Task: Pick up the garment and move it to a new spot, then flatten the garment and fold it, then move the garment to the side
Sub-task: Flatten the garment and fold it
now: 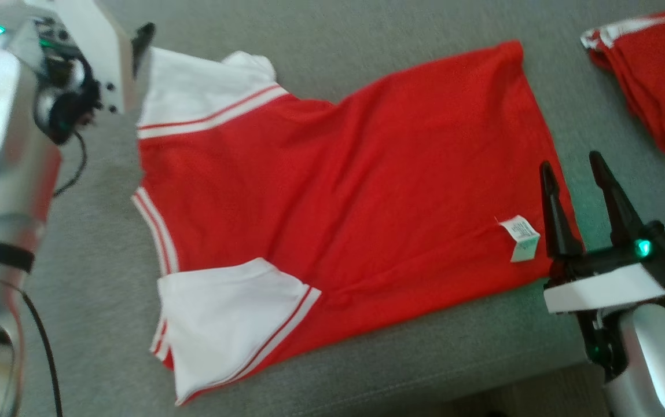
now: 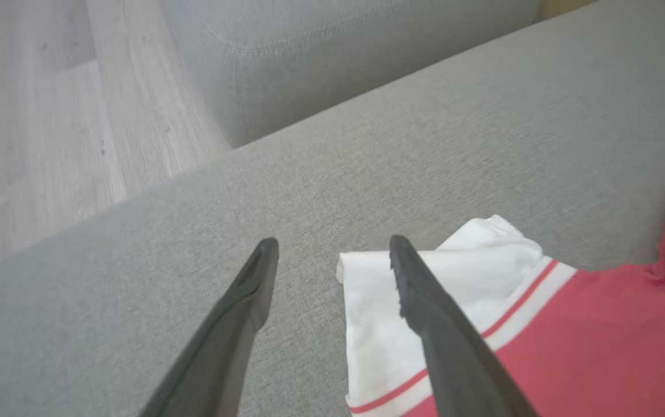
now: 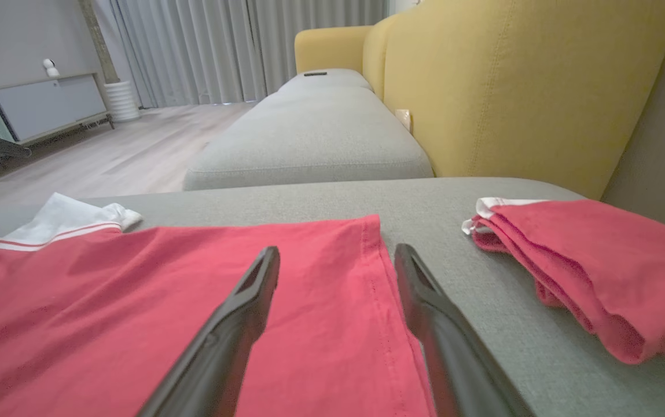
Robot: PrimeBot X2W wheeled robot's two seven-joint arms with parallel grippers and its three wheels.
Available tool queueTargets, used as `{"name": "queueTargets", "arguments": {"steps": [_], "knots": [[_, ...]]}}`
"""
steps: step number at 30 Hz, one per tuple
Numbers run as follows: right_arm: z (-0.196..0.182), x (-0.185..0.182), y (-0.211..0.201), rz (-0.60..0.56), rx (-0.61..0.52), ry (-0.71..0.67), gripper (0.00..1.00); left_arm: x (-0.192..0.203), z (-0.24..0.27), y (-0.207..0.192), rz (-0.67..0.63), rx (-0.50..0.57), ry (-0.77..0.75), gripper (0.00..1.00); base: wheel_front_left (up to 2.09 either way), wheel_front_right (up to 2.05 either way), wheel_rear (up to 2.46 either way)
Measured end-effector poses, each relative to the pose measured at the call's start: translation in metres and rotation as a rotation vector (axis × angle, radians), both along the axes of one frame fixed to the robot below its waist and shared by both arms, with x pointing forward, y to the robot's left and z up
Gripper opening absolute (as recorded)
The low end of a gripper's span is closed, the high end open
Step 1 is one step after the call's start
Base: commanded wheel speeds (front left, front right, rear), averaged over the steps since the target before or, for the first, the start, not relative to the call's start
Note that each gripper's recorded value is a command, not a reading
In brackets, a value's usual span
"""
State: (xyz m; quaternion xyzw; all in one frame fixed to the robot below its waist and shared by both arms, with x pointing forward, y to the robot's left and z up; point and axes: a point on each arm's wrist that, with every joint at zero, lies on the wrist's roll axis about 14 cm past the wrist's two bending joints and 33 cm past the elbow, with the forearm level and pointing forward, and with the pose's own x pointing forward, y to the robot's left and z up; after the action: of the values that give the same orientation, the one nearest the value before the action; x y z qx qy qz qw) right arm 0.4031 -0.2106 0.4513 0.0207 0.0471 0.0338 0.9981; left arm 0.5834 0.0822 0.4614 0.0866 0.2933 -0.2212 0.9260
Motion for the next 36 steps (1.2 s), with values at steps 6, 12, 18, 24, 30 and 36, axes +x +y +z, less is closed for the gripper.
{"name": "queueTargets", "arguments": {"steps": [6, 12, 18, 24, 30, 36], "knots": [[-0.018, 0.005, -0.014, -0.035, -0.021, 0.049, 1.00, 0.026, -0.044, -0.001, 0.006, 0.048, 0.103, 1.00, 0.00, 0.00, 0.00], [-0.030, 0.007, -0.022, -0.058, -0.033, 0.085, 1.00, 0.043, -0.073, -0.011, -0.013, 0.079, 0.146, 1.00, 0.00, 0.00, 0.00], [-0.030, 0.009, -0.024, -0.071, -0.032, 0.080, 1.00, 0.024, -0.096, -0.016, -0.076, 0.183, 0.263, 1.00, 0.00, 0.00, 0.00], [-0.027, 0.014, -0.019, -0.060, -0.021, 0.062, 1.00, 0.009, -0.086, -0.016, -0.142, 0.240, 0.292, 1.00, 0.00, 0.00, 0.00], [-0.028, 0.019, -0.009, -0.038, -0.005, 0.059, 1.00, -0.001, -0.081, -0.003, -0.177, 0.252, 0.279, 1.00, 0.00, 0.00, 0.00], [-0.032, 0.021, -0.005, -0.024, -0.007, 0.065, 1.00, -0.013, -0.088, 0.002, -0.208, 0.256, 0.290, 1.00, 0.00, 0.00, 0.00]]}}
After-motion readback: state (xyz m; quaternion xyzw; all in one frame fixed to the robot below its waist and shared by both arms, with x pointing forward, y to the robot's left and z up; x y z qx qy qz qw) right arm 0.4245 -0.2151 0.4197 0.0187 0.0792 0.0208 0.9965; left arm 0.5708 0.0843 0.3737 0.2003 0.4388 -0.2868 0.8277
